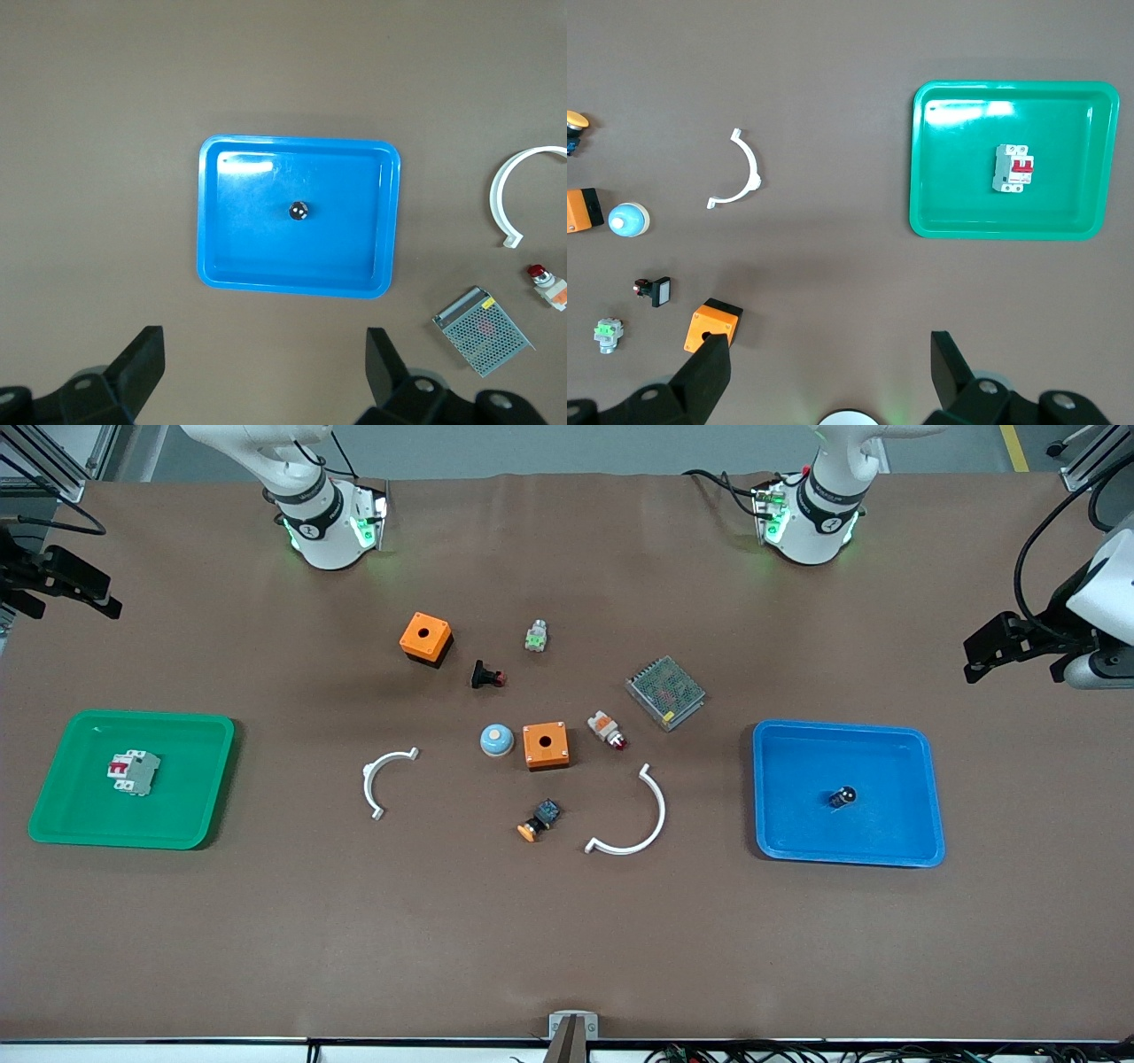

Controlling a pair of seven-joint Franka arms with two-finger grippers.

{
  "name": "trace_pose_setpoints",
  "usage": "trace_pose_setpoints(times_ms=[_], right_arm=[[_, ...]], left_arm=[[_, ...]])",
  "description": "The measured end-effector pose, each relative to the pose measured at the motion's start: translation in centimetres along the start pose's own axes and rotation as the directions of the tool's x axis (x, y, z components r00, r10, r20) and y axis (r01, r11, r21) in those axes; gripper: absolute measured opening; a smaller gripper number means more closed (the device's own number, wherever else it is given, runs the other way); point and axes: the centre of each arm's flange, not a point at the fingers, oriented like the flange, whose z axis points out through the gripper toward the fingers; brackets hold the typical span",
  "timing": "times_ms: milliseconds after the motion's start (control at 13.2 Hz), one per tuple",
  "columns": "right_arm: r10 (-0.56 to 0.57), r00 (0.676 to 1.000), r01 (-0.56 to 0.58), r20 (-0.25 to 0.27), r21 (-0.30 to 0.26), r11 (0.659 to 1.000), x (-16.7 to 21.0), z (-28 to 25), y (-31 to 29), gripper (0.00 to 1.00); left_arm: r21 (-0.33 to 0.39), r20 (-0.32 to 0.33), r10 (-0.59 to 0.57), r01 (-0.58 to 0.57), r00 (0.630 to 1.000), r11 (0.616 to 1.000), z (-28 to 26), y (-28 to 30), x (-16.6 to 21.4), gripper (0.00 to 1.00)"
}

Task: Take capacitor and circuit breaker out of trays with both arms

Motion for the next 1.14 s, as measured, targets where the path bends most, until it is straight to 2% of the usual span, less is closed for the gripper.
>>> trace_pose_setpoints(times_ms=[682, 909, 1136], right_arm=[[0.000, 1.000, 0.000, -0.007, 0.000, 1.000, 0.1, -0.1, 0.0, 1.00], [-0.001, 1.000, 0.001, -0.014, -0.001, 1.000, 0.1, -0.3, 0.0, 1.00], [-0.001, 1.000, 0.001, -0.024, -0.001, 1.000, 0.1, -0.8, -0.1, 1.00]], left_arm=[[0.000, 0.016, -0.001, 0.001, 1.000, 1.000, 0.8, 0.0, 0.2, 1.00], [0.001, 0.073, -0.007, 0.007, 0.997, 1.000, 3.9, -0.4, 1.3, 1.00], [-0.020, 0.175, -0.007, 0.010, 0.985, 1.000, 9.1, -0.1, 2.0, 1.00]])
